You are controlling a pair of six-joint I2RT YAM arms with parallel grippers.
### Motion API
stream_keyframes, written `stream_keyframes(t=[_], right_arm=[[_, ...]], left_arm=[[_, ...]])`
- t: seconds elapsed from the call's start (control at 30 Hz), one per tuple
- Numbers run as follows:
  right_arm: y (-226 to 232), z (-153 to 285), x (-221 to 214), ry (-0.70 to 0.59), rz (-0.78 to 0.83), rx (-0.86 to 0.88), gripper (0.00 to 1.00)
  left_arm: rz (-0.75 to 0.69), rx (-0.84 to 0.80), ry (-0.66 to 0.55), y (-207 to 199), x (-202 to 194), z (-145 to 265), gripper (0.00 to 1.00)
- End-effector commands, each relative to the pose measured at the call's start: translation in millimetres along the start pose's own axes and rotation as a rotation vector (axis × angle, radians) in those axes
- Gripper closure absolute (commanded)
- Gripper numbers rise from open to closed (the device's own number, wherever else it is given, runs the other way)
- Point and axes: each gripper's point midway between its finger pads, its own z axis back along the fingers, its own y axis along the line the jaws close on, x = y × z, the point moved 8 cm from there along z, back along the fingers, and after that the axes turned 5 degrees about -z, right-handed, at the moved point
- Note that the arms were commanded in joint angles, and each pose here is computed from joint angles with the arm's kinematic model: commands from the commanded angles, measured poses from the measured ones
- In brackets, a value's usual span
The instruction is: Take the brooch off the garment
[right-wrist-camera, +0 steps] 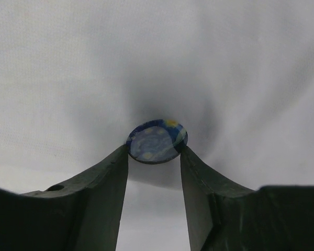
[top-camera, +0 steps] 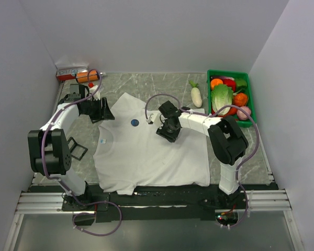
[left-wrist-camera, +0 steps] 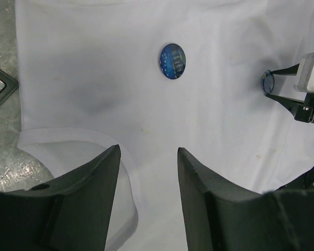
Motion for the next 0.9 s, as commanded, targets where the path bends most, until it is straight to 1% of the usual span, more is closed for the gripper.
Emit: stream_keyframes(t=[0.0,0.03,0.1,0.2,0.27,0.3,0.33,0.37,0.4,0.43,0.5,0.57,0.6,0.63,0.7,0.73,0.87], right_arm=[[-3.0,10.2,1.9,-0.027,0.013,-0.049,0.68],[-3.4,12.6,2.2,-0.030,0.012,-0.049,0.71],[-3.7,17.5,3.8,-0.039,0.014,-0.052,0.72],[-4.7,40.0,10.9,-0.094,0.002,-0.035,0.74],[-5.9,61.8,16.7,-0.156,-0.030,0.006,0.75],[-7.8,69.7,17.7,-0.204,-0.064,0.087,0.75],[-11.1,80.5,24.6,-0.245,-0.104,0.121,0.76],[-13.0,84.9,22.1,-0.243,-0.143,0.165,0.76],[-18.3,89.0,21.0,-0.281,-0.191,0.249,0.77],[-24.4,88.2,24.5,-0.285,-0.228,0.274,0.78],[-30.6,84.4,21.5,-0.261,-0.271,0.287,0.78],[-37.1,76.1,16.6,-0.235,-0.291,0.244,0.74],[-39.7,74.7,18.4,-0.258,-0.283,0.222,0.72],[-36.9,71.9,13.3,-0.251,-0.296,0.210,0.65],[-35.7,67.4,14.8,-0.262,-0.308,0.167,0.58],[-31.7,62.7,11.8,-0.241,-0.326,0.159,0.53],[-16.7,48.1,11.6,-0.195,-0.315,0.104,0.45]], left_arm=[[-0.033,-0.038,-0.019,-6.4,10.6,-1.1,0.46],[-0.037,-0.041,-0.019,-7.4,10.7,-1.6,0.46],[-0.039,-0.051,-0.018,-9.0,11.2,-2.1,0.46],[-0.053,-0.087,-0.032,-15.7,13.5,0.2,0.46],[-0.136,-0.129,-0.070,-24.9,15.3,6.2,0.46],[-0.175,-0.168,-0.093,-30.4,16.4,9.3,0.45],[-0.201,-0.190,-0.097,-35.0,11.8,8.9,0.45],[-0.249,-0.201,-0.136,-41.8,15.8,16.9,0.44],[-0.290,-0.203,-0.152,-43.1,16.2,19.5,0.44],[-0.332,-0.229,-0.138,-56.2,12.6,14.2,0.44],[-0.395,-0.228,-0.143,-64.9,13.6,15.8,0.44],[-0.447,-0.232,-0.130,-76.8,13.2,12.7,0.44],[-0.465,-0.226,-0.125,-79.3,12.5,11.0,0.44],[-0.477,-0.221,-0.120,-83.5,11.4,9.0,0.44],[-0.469,-0.217,-0.126,-87.4,11.4,9.0,0.44],[-0.462,-0.209,-0.133,-86.6,11.7,8.9,0.44],[-0.439,-0.177,-0.141,-86.3,10.3,11.7,0.45]])
